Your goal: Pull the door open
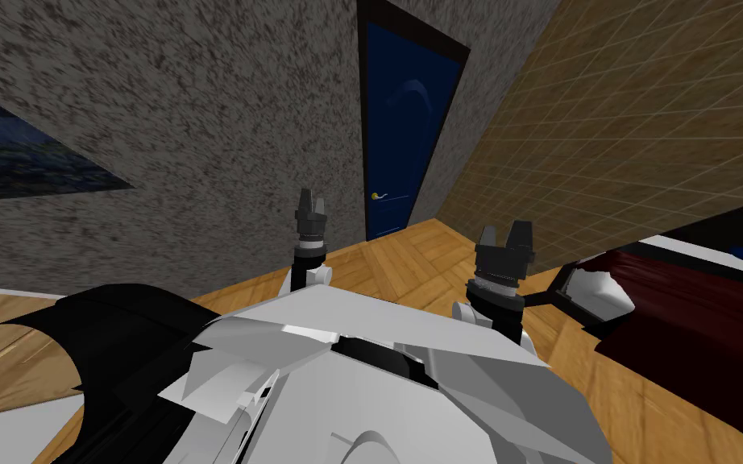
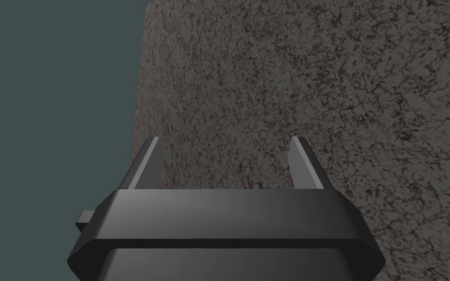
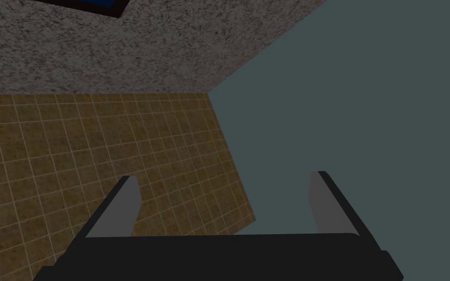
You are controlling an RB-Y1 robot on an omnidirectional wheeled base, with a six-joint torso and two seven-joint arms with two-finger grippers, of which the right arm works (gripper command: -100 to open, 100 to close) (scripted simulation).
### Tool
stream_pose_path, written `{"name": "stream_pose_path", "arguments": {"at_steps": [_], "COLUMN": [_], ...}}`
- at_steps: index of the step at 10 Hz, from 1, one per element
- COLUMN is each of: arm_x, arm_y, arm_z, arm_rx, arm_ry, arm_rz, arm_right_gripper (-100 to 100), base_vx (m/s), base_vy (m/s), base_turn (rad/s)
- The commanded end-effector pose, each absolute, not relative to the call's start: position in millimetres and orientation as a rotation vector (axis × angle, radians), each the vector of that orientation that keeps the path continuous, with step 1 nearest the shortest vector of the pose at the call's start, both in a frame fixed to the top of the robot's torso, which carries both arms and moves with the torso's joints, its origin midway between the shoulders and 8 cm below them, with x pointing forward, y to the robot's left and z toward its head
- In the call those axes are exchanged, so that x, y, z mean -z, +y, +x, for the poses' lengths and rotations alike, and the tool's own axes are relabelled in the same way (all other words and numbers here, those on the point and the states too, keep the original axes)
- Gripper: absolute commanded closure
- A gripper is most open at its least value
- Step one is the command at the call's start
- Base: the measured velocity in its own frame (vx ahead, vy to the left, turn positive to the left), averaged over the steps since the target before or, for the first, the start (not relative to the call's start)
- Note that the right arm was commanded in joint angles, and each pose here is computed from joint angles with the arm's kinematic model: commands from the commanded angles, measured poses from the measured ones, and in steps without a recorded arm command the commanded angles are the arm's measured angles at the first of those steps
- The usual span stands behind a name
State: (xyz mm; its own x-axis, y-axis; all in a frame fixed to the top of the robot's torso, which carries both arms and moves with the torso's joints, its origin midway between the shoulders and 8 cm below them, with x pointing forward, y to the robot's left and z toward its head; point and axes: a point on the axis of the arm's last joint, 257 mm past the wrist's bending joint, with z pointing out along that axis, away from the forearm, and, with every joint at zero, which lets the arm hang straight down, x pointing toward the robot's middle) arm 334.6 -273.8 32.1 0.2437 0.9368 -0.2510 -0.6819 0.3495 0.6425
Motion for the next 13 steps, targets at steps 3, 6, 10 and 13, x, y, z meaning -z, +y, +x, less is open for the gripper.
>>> {"name": "stream_pose_path", "arguments": {"at_steps": [3,6,10,13], "arm_x": [-10,19,42,62], "arm_y": [-277,-282,-286,-289], "arm_z": [352,373,389,402], "arm_rx": [-1.170,-1.183,-1.192,-1.197], "arm_ry": [0.703,0.742,0.773,0.799], "arm_rz": [0.485,0.535,0.576,0.611], "arm_right_gripper": [-100,-100,-100,-100], "base_vx": [0.093,0.143,0.105,0.090], "base_vy": [-0.018,-0.002,-0.015,-0.010], "base_turn": [0.134,0.172,0.111,0.130]}}
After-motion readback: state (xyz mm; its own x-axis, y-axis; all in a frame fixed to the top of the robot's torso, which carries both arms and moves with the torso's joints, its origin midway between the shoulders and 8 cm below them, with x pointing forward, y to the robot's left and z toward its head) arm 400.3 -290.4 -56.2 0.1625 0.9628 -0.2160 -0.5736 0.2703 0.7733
